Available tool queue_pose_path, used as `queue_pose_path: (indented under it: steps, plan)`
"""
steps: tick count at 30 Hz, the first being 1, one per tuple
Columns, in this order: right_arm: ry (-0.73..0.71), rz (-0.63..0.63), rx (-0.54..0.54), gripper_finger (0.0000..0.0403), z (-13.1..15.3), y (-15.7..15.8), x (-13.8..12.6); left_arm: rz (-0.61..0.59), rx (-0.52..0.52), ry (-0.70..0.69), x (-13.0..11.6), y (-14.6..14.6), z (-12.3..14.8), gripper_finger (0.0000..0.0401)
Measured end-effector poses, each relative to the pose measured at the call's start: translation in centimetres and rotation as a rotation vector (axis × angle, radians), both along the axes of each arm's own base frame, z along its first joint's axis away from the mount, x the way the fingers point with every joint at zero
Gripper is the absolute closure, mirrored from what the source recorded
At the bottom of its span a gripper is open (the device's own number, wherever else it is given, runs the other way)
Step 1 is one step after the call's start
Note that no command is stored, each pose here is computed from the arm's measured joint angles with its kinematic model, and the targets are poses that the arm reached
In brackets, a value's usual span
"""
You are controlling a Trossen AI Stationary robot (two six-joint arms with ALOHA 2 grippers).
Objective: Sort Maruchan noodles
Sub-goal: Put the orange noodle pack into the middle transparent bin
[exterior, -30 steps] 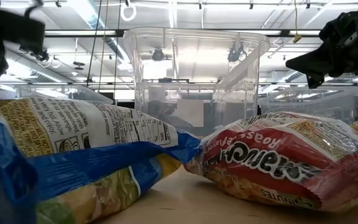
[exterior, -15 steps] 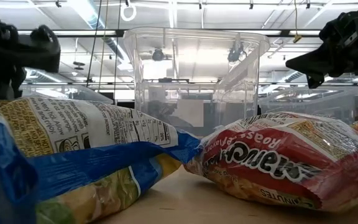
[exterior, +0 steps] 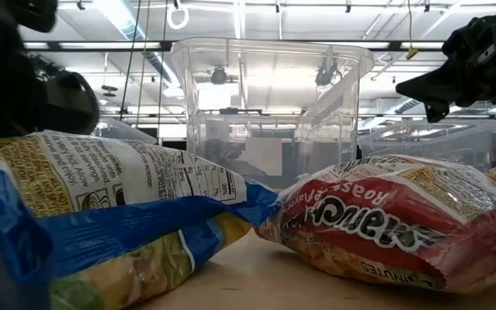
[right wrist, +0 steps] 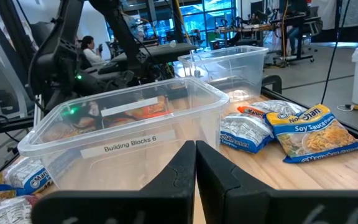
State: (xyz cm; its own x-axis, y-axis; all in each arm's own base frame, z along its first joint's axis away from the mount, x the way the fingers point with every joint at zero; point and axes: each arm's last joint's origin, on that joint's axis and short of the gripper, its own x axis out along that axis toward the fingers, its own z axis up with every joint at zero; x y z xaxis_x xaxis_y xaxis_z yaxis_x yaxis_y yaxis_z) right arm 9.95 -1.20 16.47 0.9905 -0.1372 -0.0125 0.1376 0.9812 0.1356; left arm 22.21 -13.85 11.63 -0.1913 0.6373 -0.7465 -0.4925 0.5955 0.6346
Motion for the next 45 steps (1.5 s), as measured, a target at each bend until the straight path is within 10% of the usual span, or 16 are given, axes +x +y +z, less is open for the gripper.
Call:
queue_pose_path:
  steps: [27, 38, 45]
  plan:
    - [0.0, 0.0, 0.0, 0.0385, 0.0, 0.0, 0.0, -0.052, -0.19, 0.119, 0.7, -0.1, 0.2, 0.021]
    - [0.001, 0.0, 0.0, 0.0385, 0.0, 0.0, 0.0, 0.025, -0.11, 0.209, -0.2, 0.9, 0.9, 0.0385]
    - [0.0, 0.0, 0.0, 0.0385, 0.0, 0.0, 0.0, -0.053, -0.153, 0.077, -0.2, -0.4, 6.2, 0.0394]
